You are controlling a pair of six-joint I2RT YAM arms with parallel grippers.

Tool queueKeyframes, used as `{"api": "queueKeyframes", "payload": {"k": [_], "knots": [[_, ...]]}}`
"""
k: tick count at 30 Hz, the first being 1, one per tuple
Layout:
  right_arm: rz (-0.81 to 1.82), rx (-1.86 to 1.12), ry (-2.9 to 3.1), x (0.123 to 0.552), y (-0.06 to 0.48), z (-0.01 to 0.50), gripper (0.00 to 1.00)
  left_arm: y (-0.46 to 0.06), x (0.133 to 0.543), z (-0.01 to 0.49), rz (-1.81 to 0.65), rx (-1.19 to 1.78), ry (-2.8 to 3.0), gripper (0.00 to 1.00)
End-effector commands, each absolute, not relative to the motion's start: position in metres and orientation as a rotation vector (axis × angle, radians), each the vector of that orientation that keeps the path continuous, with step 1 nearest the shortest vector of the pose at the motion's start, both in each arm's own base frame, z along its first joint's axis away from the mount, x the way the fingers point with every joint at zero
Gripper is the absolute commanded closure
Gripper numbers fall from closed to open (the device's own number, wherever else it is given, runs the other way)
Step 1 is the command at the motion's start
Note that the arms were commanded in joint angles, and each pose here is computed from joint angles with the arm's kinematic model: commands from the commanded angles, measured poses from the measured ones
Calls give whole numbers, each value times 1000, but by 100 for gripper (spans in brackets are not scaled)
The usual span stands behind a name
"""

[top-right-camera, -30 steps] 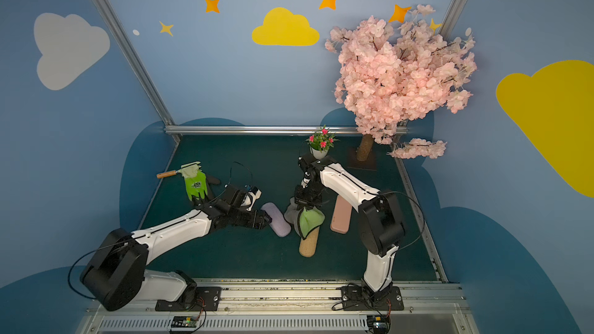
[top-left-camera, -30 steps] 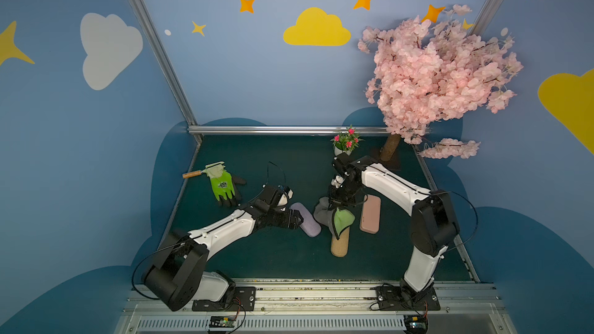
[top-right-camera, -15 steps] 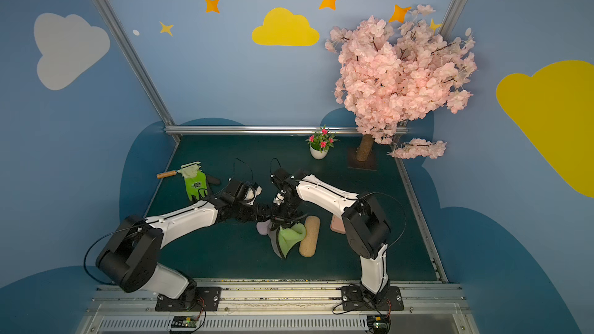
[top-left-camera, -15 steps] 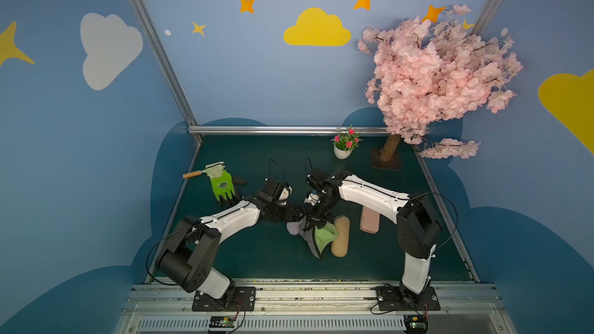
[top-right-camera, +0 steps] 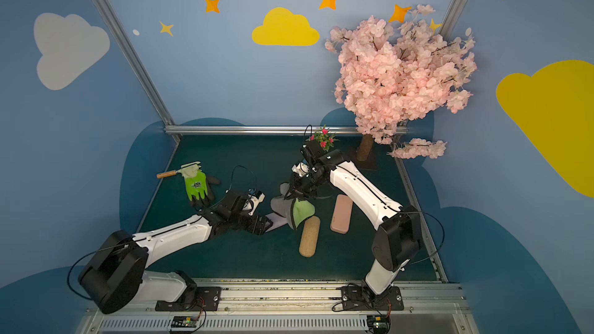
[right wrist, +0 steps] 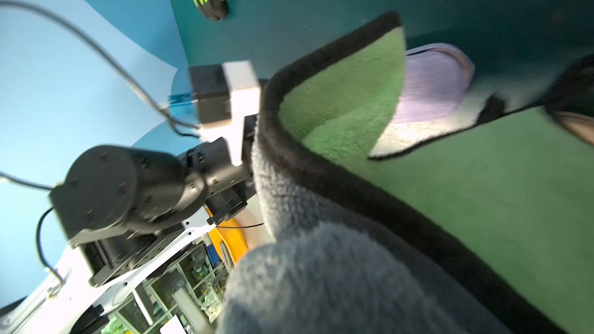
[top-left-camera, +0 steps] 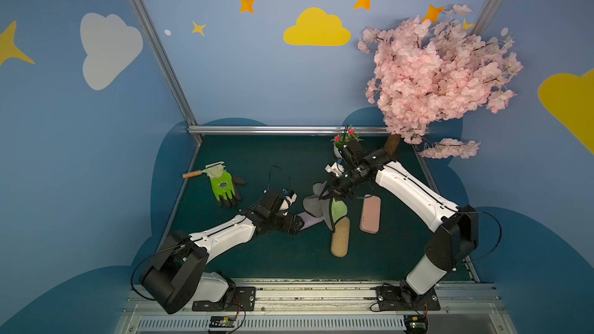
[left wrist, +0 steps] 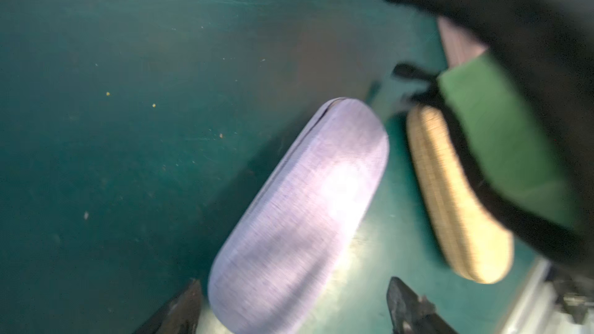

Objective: Wipe the eyeglass case
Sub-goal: Wipe the dirt from the eyeglass case.

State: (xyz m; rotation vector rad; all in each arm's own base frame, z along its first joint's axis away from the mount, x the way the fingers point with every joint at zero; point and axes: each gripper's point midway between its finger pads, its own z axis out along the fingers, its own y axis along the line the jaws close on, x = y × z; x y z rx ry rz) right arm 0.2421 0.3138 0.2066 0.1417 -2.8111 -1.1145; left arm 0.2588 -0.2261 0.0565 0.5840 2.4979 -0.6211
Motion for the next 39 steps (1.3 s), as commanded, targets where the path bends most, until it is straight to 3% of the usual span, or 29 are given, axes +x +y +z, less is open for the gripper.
{"api": "queueKeyframes", "payload": {"k": [1,7,10,14,17,20,23,26,30,36,39], "knots": [[-1144,116,-2702,234,345,177,100,-233,264,47,-527,764,2403,8],[-1119,56,-2576,220,365,123,100,-236,255,18,-537,816,2426,21],[-838,43,-2662,219,324,74,100,-237,259,15,-530,802,2407,29],[-539,72,-2735,222,280,36,100,-238,257,5,-535,810,2432,49],[-251,136,-2852,240,240,31,100,-239,254,0,-545,827,2445,65],[-17,220,-3007,269,212,53,100,-239,254,0,-544,831,2444,68],[-222,315,-3030,273,243,83,100,-240,251,0,-559,844,2446,71],[-604,337,-2922,260,301,114,100,-242,248,1,-578,853,2447,75],[-1004,143,-2696,249,363,113,100,-241,246,1,-569,847,2441,76],[-1063,-44,-2550,261,372,52,100,-241,244,1,-571,855,2422,82],[-711,11,-2676,270,315,18,100,-241,243,0,-565,852,2426,85]]}}
